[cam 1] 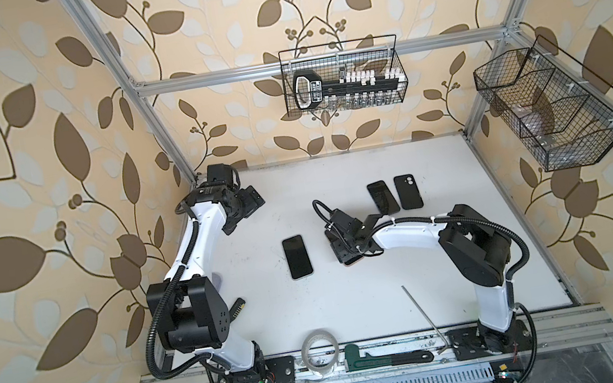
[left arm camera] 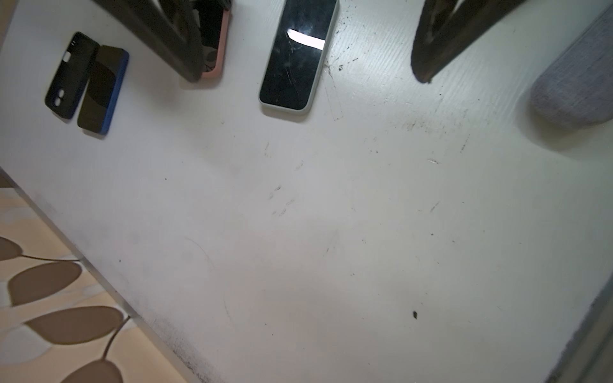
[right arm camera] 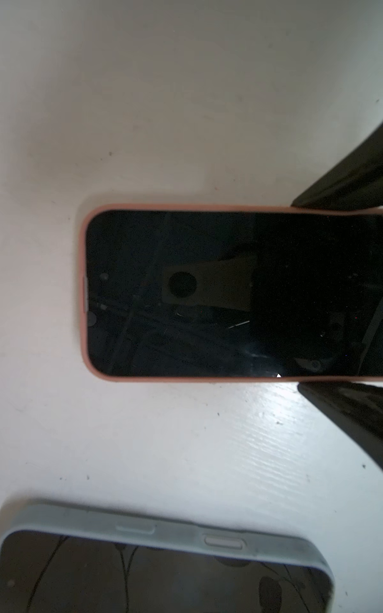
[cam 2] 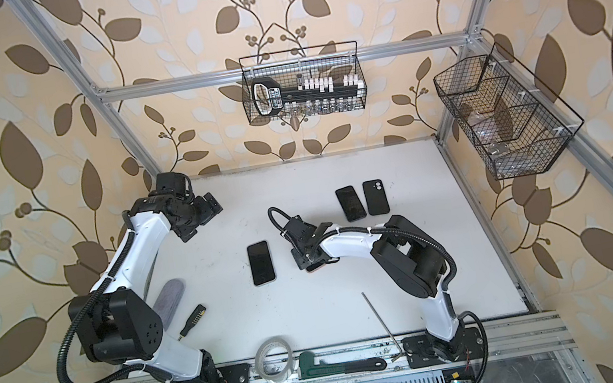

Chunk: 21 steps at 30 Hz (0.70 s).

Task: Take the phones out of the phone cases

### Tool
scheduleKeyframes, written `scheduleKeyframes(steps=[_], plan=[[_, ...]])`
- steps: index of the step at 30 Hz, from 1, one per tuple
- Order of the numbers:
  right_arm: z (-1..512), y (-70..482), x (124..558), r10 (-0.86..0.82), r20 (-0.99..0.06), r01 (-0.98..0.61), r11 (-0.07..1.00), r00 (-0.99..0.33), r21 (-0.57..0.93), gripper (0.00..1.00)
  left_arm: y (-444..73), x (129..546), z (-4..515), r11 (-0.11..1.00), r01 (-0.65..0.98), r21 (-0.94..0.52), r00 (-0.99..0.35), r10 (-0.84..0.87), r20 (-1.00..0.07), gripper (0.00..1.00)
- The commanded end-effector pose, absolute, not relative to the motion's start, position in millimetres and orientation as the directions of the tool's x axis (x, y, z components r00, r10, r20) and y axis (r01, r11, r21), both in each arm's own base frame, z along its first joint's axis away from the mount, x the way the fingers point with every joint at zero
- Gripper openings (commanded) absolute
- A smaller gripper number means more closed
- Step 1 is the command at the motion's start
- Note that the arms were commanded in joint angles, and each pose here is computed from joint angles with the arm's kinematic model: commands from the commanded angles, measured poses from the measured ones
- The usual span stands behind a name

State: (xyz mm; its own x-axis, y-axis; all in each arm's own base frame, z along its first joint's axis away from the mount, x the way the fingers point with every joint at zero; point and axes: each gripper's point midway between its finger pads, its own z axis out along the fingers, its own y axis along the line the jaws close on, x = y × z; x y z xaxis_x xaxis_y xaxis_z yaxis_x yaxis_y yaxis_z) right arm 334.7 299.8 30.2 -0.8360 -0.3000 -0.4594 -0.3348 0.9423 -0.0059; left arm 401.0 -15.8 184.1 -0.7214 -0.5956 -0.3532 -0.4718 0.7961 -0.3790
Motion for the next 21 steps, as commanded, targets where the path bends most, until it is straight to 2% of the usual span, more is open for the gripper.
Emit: scheduleKeyframes(steps=[1,5,13,21], plan=[[48,301,338,-0.305,-0.49,-0.368,0.929,-0.817,0.035,0.66,-46,390,187,0.7,-0.447,-0.557,-0.723,-0.649,-0.235,0.99],[49,297,335,-0.297,-0.484,-0.38,0.921,-0.823,0.081,0.66,-79,375,186,0.598,-0.414,-0.686,-0.738,-0.662,-0.132,0.99],[61,289,331,-0.223,-0.473,-0.367,0.9,-0.852,0.237,0.66,-157,346,207,0.551,-0.223,-0.804,-0.814,-0.559,-0.157,0.99],[86,288,330,-0.149,-0.472,-0.353,0.855,-0.869,0.38,0.66,-214,336,177,0.556,-0.126,-0.821,-0.885,-0.438,-0.161,0.97]])
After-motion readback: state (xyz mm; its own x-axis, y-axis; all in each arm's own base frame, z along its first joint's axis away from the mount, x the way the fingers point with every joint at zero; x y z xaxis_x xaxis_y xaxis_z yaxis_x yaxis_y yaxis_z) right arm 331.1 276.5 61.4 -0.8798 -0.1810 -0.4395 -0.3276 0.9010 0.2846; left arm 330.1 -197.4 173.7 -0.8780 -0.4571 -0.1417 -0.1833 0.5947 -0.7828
